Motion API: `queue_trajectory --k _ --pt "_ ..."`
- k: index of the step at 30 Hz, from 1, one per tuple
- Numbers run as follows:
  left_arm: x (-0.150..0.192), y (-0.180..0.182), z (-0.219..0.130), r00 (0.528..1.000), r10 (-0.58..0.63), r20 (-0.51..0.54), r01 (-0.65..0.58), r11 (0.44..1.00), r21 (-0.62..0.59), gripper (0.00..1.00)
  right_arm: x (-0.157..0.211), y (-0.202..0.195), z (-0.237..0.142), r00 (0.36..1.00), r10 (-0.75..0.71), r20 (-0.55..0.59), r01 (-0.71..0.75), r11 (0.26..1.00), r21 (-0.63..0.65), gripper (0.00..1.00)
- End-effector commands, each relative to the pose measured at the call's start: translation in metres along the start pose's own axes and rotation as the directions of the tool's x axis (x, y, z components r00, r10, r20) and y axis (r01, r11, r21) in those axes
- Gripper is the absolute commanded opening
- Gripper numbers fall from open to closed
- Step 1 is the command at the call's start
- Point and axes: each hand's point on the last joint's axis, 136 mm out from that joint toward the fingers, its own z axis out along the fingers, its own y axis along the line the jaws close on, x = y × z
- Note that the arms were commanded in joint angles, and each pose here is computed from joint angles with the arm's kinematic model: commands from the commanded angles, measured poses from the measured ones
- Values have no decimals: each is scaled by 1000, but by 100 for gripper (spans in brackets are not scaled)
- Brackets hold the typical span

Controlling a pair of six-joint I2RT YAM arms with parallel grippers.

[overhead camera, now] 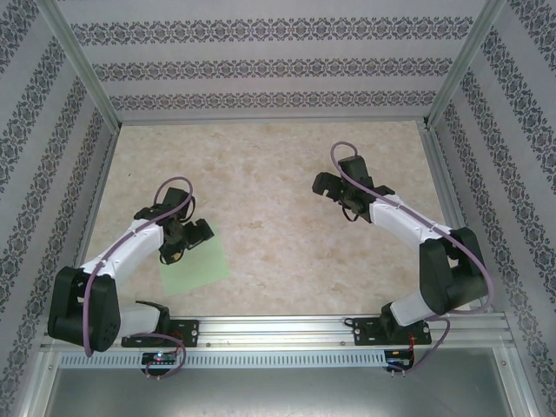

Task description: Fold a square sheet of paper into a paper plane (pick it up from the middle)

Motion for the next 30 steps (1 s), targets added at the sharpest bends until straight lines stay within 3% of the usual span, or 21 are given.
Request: queue_trajectory --k 1,17,30 --pt "6 -1 8 999 -31 -11 31 999 -24 99 -3 10 0 1000 -2 4 2 1000 3 98" --pt "31 -46 40 994 66 -90 -68 998 -19 100 1 -8 -5 1000 -4 13 3 998 66 98" --pt "45 -158 63 964 148 -219 -97 969 226 100 -3 -44 -19 997 59 44 -64 992 106 98"
